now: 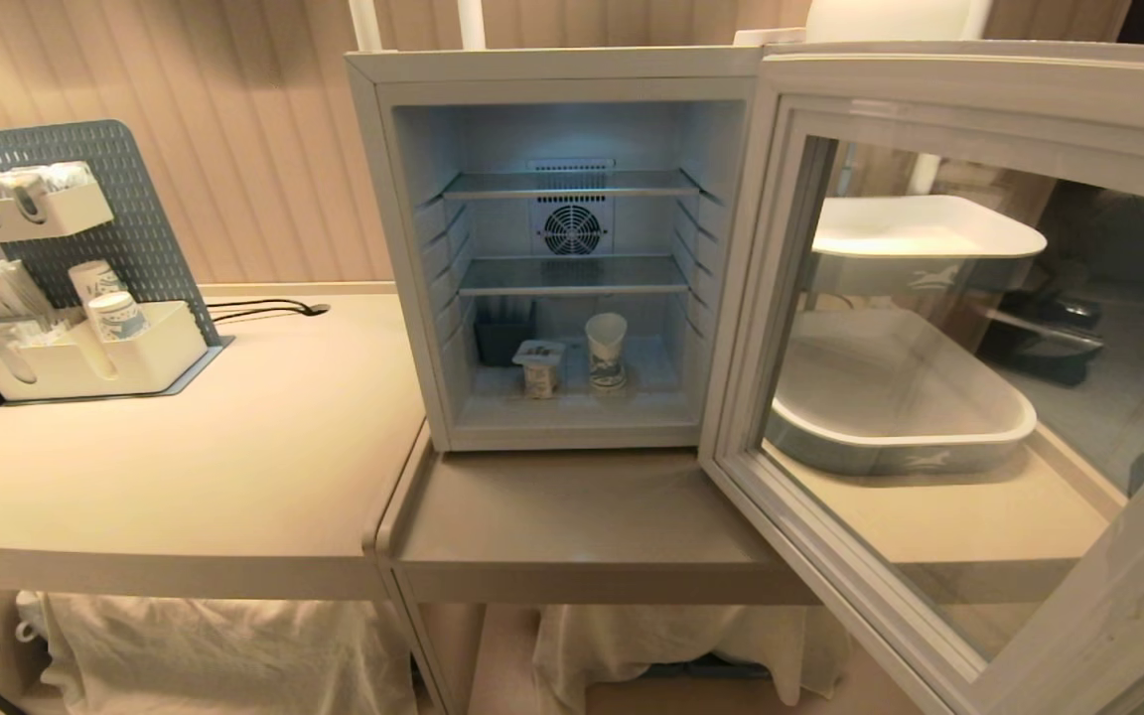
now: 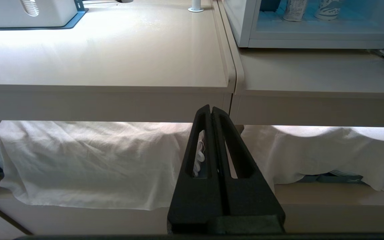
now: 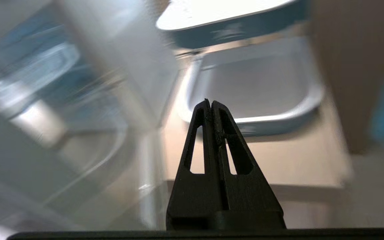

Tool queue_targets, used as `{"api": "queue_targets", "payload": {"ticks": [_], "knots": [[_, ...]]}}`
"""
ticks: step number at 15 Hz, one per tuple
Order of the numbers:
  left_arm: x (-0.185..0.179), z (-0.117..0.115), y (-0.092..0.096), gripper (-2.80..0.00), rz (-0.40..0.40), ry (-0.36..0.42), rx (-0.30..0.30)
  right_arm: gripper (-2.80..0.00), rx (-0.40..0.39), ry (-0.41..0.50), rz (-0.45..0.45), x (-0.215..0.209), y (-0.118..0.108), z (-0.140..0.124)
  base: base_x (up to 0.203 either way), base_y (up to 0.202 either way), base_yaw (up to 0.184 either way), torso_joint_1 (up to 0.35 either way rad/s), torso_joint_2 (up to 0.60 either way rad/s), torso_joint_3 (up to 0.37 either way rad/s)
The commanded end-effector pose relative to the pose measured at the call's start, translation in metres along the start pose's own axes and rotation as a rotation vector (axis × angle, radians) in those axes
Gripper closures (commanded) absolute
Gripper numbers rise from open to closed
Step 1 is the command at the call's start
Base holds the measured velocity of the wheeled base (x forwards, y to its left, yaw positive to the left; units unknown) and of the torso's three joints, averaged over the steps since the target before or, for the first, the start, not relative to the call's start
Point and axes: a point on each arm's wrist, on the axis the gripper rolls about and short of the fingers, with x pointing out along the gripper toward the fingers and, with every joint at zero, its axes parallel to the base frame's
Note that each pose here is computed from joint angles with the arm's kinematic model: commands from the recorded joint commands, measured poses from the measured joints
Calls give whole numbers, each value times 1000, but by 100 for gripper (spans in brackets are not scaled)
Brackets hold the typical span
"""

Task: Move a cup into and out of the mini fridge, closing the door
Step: Close the freezer door

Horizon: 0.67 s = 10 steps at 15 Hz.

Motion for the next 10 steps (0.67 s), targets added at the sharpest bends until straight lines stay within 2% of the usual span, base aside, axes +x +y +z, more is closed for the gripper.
{"api": "queue_targets", "payload": {"ticks": [1, 2, 4, 7, 10], "knots": [[0, 0, 0, 0, 0, -2, 0, 0, 29, 63, 243, 29, 8, -7, 0, 0, 0, 0, 0, 0], [0, 0, 0, 0, 0, -2, -1, 0, 42, 93, 343, 42, 18, -11, 0, 0, 0, 0, 0, 0], [0, 0, 0, 0, 0, -1, 0, 0, 76, 139, 469, 55, 32, -20, 0, 0, 0, 0, 0, 0], [0, 0, 0, 0, 0, -1, 0, 0, 133, 181, 543, 55, 49, -34, 0, 0, 0, 0, 0, 0], [0, 0, 0, 0, 0, -2, -1, 0, 122, 188, 576, 49, 65, -37, 0, 0, 0, 0, 0, 0]]}}
